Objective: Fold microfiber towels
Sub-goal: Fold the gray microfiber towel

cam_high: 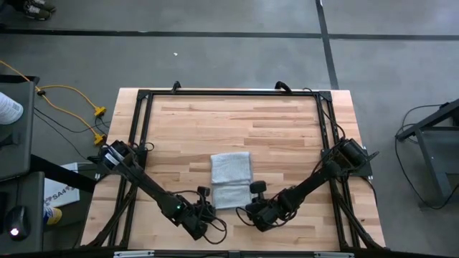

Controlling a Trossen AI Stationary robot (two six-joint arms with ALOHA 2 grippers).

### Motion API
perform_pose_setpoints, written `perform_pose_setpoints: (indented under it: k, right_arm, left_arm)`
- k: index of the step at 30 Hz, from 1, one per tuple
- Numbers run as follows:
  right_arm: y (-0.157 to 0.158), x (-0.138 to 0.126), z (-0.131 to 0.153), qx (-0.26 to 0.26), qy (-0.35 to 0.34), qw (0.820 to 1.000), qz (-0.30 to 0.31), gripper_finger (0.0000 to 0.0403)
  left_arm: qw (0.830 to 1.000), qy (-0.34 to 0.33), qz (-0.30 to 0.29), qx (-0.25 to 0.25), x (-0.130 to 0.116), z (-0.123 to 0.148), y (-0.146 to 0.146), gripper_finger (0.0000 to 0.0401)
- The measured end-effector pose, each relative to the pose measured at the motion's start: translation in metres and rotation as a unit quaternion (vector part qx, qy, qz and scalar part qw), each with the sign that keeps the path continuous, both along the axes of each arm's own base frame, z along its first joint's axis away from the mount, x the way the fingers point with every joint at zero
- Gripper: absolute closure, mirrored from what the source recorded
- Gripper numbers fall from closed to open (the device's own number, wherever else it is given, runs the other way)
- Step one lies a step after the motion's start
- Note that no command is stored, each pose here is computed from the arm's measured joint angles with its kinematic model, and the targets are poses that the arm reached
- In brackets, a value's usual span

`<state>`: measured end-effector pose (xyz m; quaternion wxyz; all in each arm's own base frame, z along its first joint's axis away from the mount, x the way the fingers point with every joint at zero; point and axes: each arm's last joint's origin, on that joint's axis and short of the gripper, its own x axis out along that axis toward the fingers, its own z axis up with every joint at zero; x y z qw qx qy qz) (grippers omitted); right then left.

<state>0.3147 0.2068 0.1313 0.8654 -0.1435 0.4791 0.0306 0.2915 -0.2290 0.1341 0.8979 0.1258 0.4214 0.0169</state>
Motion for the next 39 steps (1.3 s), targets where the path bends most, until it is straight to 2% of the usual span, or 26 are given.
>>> perform_pose_setpoints:
  k: [12, 18, 25, 30, 39]
  right_arm:
    - [0.000, 0.000, 0.002, -0.013, -0.014, 1.000, -0.007, 0.0399]
    - [-0.002, 0.000, 0.008, -0.041, -0.035, 0.998, -0.019, 0.0399]
    - [-0.013, -0.002, 0.033, -0.066, -0.067, 0.994, -0.046, 0.0399]
    - [-0.027, 0.004, 0.032, -0.063, -0.046, 0.995, -0.060, 0.0399]
    - [-0.052, 0.015, 0.032, -0.086, -0.043, 0.991, -0.091, 0.0399]
  left_arm:
    - [0.999, -0.030, 0.019, -0.008, -0.006, 0.032, 0.007, 0.0400]
    - [1.000, -0.023, 0.020, -0.002, -0.009, 0.035, 0.009, 0.0401]
    - [0.999, -0.009, 0.029, 0.034, -0.013, 0.033, 0.014, 0.0401]
    - [0.996, -0.003, 0.043, 0.073, -0.014, 0.032, 0.020, 0.0401]
    - [0.991, 0.035, 0.084, 0.103, -0.006, 0.029, 0.047, 0.0401]
